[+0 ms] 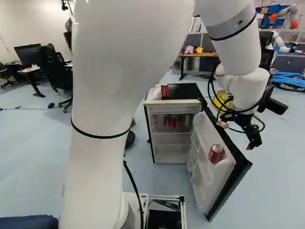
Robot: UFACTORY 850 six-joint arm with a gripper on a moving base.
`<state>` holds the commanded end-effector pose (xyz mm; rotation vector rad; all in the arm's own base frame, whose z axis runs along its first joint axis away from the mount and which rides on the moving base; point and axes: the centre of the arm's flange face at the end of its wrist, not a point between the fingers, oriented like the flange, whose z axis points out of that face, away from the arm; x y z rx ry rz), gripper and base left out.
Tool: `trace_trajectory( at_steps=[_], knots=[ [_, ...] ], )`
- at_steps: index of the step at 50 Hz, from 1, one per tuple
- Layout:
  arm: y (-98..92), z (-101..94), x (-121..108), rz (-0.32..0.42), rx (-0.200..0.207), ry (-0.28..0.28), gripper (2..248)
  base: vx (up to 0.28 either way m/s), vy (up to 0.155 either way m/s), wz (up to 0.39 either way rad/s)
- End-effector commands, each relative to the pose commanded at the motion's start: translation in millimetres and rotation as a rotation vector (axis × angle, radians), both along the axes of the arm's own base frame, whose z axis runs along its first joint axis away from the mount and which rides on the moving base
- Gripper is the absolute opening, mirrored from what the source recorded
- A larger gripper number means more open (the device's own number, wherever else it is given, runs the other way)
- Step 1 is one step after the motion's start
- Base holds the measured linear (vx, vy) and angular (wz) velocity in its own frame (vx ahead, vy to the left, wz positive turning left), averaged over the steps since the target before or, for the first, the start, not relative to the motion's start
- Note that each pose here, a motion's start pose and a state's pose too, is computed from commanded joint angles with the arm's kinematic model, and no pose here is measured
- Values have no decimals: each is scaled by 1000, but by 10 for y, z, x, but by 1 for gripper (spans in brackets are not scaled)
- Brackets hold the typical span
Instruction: Grab a drink from the fridge
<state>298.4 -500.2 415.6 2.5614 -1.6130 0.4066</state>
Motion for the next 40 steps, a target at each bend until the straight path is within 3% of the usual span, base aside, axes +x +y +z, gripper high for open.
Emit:
trace_trajectory(
  at_steps=[40],
  knots=[
    [538, 6, -200, 19, 34, 20, 247, 0, 0, 0]
  ],
)
